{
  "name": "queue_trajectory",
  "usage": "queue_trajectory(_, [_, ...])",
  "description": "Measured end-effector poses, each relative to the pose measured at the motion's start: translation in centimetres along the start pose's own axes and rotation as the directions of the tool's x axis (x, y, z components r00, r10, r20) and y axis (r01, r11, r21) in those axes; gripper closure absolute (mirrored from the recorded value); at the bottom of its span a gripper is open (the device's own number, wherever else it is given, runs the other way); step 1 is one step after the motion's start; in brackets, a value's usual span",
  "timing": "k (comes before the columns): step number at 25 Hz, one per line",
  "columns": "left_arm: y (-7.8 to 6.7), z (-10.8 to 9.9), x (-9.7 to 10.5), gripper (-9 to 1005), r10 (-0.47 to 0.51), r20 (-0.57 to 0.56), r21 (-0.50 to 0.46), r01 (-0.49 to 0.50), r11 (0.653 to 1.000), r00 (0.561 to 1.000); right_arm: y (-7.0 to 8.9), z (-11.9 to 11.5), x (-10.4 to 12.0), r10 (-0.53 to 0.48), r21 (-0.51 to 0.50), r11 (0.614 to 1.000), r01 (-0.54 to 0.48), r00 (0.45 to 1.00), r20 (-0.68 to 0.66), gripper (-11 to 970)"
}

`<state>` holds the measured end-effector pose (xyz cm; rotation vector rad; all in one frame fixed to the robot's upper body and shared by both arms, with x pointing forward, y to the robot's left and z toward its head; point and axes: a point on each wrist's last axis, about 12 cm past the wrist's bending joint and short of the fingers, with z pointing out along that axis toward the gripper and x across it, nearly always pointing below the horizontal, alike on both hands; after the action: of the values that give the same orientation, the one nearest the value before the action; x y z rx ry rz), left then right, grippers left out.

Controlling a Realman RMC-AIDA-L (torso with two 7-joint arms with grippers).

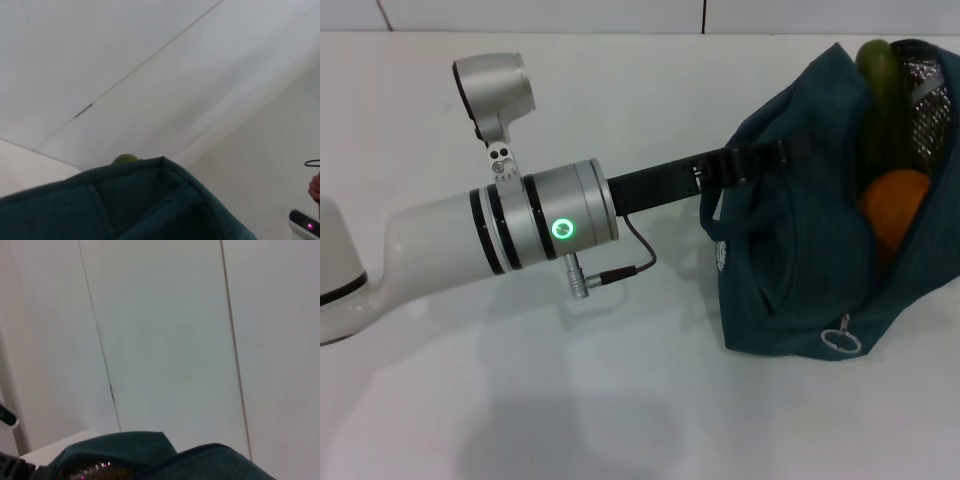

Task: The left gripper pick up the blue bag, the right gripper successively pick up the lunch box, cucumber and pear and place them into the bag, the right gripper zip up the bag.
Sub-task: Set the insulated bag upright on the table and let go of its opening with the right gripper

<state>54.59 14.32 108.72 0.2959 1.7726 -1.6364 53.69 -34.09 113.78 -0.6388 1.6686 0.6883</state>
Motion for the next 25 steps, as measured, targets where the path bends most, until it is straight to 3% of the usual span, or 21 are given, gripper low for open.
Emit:
queue_trajectory(15, [0.1,-0.2,0.0,952,0.000,0.015,-0.007,0.000,1.000,1.000,-0.2,4.5,-1.3,-0.067,-0.066,0.996,0.067,0.998,-0.006,915])
queue_trajectory(25, [0.7,-2.0,0.2,953,-0.003,0.130,-0.038,0.008,0.999,0.992,-0.1,5.8,-3.0,-0.118,-0.113,0.987,0.118,0.993,0.014,915])
